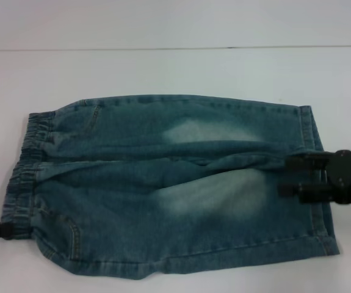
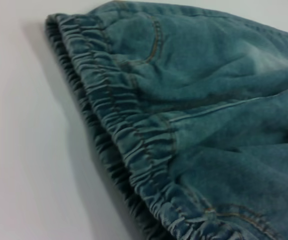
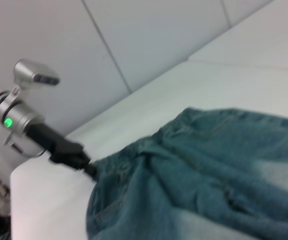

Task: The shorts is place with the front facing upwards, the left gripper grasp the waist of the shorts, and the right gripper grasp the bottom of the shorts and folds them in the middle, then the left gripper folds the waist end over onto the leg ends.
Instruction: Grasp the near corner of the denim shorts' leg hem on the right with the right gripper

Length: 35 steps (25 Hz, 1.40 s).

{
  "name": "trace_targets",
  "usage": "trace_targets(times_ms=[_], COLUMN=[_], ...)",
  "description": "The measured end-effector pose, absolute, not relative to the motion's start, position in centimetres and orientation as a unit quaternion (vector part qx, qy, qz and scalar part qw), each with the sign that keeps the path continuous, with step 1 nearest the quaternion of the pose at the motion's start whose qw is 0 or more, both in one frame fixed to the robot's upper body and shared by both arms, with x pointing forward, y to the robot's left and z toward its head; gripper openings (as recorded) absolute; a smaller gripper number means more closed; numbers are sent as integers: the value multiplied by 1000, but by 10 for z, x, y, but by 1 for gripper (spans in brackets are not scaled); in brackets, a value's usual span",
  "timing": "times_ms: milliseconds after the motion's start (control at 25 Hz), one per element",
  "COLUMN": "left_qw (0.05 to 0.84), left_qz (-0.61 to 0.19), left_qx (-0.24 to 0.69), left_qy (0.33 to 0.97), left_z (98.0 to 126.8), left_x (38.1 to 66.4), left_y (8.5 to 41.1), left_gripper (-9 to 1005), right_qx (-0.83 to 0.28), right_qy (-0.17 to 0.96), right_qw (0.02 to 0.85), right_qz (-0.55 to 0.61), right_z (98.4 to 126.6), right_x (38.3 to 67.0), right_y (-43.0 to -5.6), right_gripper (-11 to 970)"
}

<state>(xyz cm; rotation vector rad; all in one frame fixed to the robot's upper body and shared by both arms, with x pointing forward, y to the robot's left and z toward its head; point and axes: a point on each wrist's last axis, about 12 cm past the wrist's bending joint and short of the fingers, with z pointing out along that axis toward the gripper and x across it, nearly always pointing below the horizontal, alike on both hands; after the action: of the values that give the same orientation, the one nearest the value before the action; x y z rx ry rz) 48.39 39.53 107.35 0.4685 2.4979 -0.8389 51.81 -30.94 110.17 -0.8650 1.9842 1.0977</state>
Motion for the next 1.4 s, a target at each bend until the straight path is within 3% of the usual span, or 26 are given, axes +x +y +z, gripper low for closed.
trace_targets(times_ms=[240, 480, 1040, 1400], left_qw=[235, 244, 257, 256], left_qz=[-329, -333, -325, -323], left_qx=[183, 183, 169, 168], left_qy=[896, 892, 894, 895], left_z=[1082, 1090, 1095, 1092], left_x=[494, 504, 517, 519], left_y=[384, 379, 378, 372], left_gripper=[19, 19, 19, 19], right_qx=[-274, -296, -354, -376], right_qy=[787, 821, 878, 877], right_qw=[358, 285, 105, 74], right_qz=[420, 396, 304, 291], right_z=[1117, 1133, 1123, 1115], right_x=[534, 539, 536, 541], right_y=[-326, -341, -340, -326], right_gripper=[816, 817, 816, 816])
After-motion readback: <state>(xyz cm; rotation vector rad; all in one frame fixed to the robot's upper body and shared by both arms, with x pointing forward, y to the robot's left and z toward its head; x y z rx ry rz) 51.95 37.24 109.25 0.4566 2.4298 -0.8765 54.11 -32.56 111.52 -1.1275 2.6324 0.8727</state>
